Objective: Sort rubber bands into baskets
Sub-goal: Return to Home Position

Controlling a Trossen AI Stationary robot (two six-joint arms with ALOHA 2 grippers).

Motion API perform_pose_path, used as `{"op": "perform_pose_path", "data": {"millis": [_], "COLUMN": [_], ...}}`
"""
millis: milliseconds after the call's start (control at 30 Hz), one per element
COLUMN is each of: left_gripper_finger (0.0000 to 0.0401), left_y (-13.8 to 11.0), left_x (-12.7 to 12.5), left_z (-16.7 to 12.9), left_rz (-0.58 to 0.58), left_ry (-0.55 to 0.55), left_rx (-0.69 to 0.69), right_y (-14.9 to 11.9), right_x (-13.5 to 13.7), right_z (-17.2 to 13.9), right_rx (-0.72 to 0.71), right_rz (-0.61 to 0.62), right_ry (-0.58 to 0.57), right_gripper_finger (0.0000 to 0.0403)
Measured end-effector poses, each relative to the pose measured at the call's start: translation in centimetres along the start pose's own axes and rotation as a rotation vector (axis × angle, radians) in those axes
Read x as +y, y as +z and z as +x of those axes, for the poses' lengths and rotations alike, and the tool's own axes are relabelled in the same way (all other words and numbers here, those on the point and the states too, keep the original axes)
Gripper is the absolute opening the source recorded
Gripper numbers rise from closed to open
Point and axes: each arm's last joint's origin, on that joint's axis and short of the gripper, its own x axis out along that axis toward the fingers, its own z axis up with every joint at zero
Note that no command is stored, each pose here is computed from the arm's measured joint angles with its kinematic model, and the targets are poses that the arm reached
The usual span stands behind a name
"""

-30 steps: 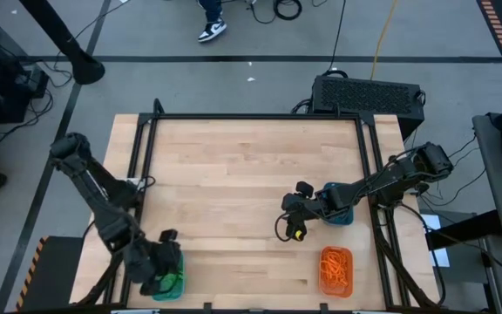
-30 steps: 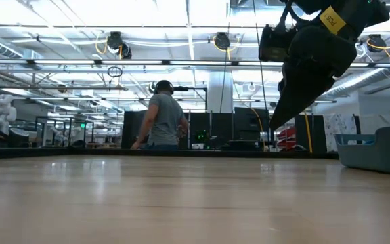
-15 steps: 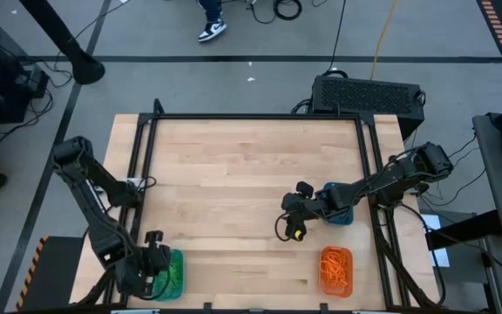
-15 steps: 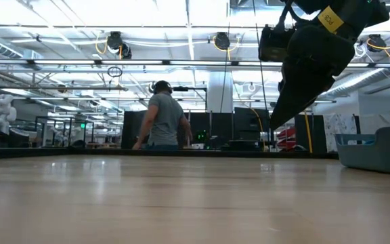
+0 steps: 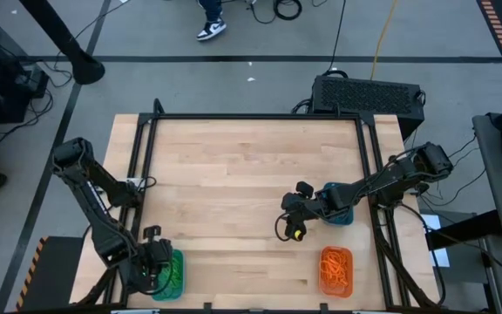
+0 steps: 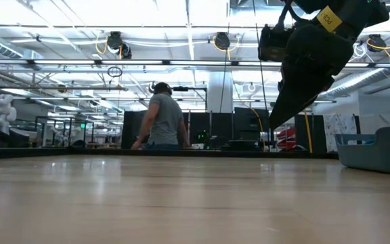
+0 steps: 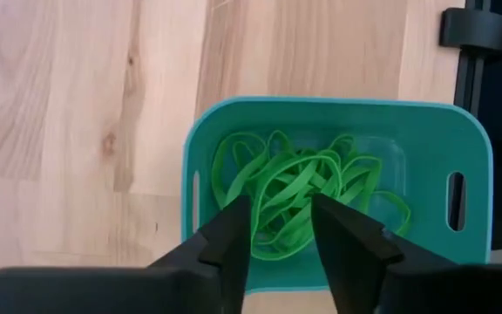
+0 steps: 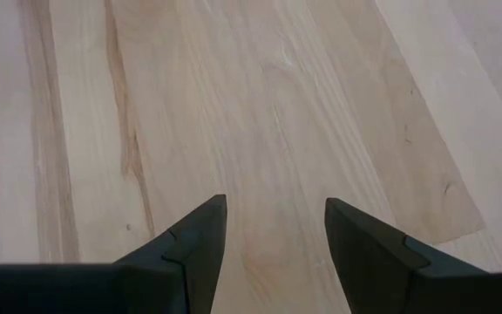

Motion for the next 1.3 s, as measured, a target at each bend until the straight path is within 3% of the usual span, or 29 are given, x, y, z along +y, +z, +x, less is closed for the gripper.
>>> {"op": "perform_pose_path", "data": {"millis": [233, 367, 800, 933, 1067, 1300], "left_gripper_finger": [0.0138, 0.0138, 0.0138, 0.0138, 0.0138, 0.0138], "left_y": [0.2, 1.4, 11.6, 14.2, 15.4, 14.1], "left_x": [0.1, 0.2, 2.6, 4.4, 7.2, 11.8], "left_z": [0.0, 0.2, 0.3, -0.2, -1.2, -4.6], "left_rz": [-0.005, 0.050, 0.461, 0.573, 0.561, 0.505], "left_ry": [0.005, 0.035, 0.109, 0.097, 0.093, 0.104], "left_rx": [-0.019, -0.143, -0.586, -0.652, -0.638, -0.605], "right_y": [0.0, 0.1, 2.7, 3.7, 4.5, 5.2], "right_x": [0.0, 0.1, 0.9, 0.7, -0.1, -2.1], "right_z": [0.0, 0.0, -0.6, -1.9, -4.0, -8.6], "right_rx": [0.000, -0.013, -0.213, -0.264, -0.324, -0.426], "right_rz": [0.000, -0.004, -0.126, -0.183, -0.214, -0.248], "right_ry": [-0.001, 0.007, 0.127, 0.171, 0.164, 0.150], "right_gripper_finger": [0.0187, 0.0187, 0.0187, 0.0187, 0.0187, 0.0187]}}
